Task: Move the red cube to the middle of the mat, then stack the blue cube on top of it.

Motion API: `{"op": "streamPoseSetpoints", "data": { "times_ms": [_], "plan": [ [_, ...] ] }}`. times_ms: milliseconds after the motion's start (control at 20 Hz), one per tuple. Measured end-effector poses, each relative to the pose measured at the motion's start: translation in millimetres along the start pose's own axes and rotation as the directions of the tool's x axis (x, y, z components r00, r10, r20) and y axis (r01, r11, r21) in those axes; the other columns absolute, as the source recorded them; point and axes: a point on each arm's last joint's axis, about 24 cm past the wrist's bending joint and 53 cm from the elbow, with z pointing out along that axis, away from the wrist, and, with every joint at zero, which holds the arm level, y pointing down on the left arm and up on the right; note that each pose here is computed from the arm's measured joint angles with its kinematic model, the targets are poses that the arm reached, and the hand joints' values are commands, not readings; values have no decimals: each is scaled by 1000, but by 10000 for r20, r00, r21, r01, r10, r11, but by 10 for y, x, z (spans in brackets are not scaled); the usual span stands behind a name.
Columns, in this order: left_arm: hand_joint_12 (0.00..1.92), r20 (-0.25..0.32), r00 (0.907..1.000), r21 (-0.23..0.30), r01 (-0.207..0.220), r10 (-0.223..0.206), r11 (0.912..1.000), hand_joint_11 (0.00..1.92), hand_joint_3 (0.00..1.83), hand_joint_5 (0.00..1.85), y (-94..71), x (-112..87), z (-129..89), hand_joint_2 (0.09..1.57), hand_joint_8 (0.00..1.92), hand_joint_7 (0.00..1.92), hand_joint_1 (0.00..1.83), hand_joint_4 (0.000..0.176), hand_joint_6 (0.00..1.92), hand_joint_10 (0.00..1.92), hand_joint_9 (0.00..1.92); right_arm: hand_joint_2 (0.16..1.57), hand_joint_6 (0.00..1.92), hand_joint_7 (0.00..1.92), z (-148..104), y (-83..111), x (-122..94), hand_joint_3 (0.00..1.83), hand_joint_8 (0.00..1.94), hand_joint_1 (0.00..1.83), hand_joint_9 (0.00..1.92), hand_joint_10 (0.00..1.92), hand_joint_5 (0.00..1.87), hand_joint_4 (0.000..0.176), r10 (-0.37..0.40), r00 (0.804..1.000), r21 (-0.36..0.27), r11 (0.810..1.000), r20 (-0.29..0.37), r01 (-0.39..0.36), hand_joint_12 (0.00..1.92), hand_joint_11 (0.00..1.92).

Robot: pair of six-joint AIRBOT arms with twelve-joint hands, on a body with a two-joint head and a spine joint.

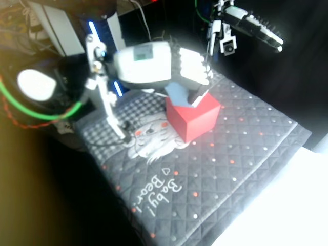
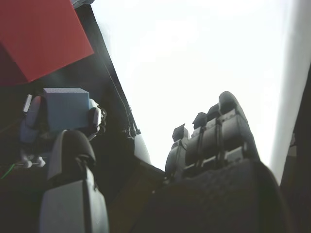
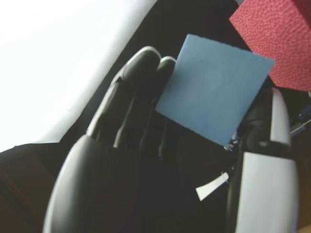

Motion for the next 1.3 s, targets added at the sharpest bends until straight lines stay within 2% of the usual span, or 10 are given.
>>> {"op": "streamPoseSetpoints", "data": {
  "times_ms": [150, 300, 450, 500, 700, 800, 900, 1000, 1100, 1300],
  "plan": [
    [10, 48, 10000, -57, 10, -10, 10000, 0, 6, 0, 17, -6, -9, 979, 0, 0, 668, 169, 0, 0, 0, 1239, 1303, 833, 20, -50, 186, 0, 1440, 1187, 775, 1566, 694, 0, 368, 9987, 66, 9993, -365, -366, 1784, 669],
    [0, 142, 9999, -294, 5, -1, 9996, 0, 12, 0, 80, -32, -25, 998, 0, 0, 643, 136, 0, 0, 0, 1287, 1484, 771, 17, -121, 252, 1, 1453, 1141, 603, 1441, 572, 0, 644, 9965, 229, 9977, -540, -632, 1767, 425],
    [0, 289, 9996, -327, 45, -36, 9995, 0, 16, 0, 97, -71, -43, 1016, 0, 0, 642, 150, 0, 0, 0, 1246, 471, 306, 42, -137, 283, 0, 968, 1033, 261, 1396, 260, 0, 743, 9953, 256, 9970, -619, -728, 1810, 148],
    [0, 322, 9995, -341, 50, -39, 9994, 0, 19, 0, 104, -80, -52, 1031, 0, 0, 659, 123, 0, 0, 0, 1259, 318, 145, 59, -162, 296, 0, 868, 913, 89, 1374, 227, 0, 770, 9949, 303, 9967, -646, -752, 1802, 42],
    [0, 361, 9993, -354, 147, -134, 9993, 0, 6, 3, 109, -69, -59, 1021, 0, 0, 650, 122, 1, 0, 0, 1271, 11, 7, 46, -285, 386, 0, 19, 662, 1, 118, 8, 0, 721, 9928, 716, 9953, -954, -654, 740, 0],
    [0, 341, 9994, -388, 110, -97, 9992, 0, 5, 0, 124, -69, -74, 1023, 0, 0, 653, 128, 0, 0, 0, 1195, 0, 0, 39, -315, 422, 0, 0, 676, 0, 4, 0, 0, 647, 9918, 842, 9949, -1099, -556, 549, 0],
    [0, 310, 9995, -406, 112, -100, 9991, 0, 3, 0, 129, -62, -76, 1022, 0, 0, 662, 138, 0, 0, 0, 1145, 0, 0, 39, -303, 432, 0, 0, 699, 0, 0, 0, 52, 599, 9917, 811, 9954, -1139, -508, 570, 0],
    [0, 327, 9994, -407, 130, -117, 9991, 0, 1, 2, 130, -66, -77, 1018, 0, 0, 669, 125, 1, 0, 0, 1129, 0, 0, 12, -255, 423, 0, 0, 695, 0, 0, 0, 67, 537, 9918, 717, 9964, -1159, -456, 635, 0],
    [0, 350, 9993, -380, 131, -117, 9992, 0, 0, 0, 124, -72, -77, 1009, 0, 0, 668, 131, 0, 0, 0, 1122, 0, 0, -42, -222, 317, 0, 0, 590, 0, 0, 0, 0, 401, 9943, 634, 9974, -993, -339, 831, 0],
    [0, 353, 9993, -420, 106, -91, 9991, 0, 0, 0, 139, -76, -93, 1001, 0, 0, 643, 124, 0, 0, 0, 1003, 0, 0, -188, -238, -81, 0, 0, 556, 0, 0, 0, 0, 341, 9994, 569, 9978, -103, -335, 975, 0]
  ]
}}
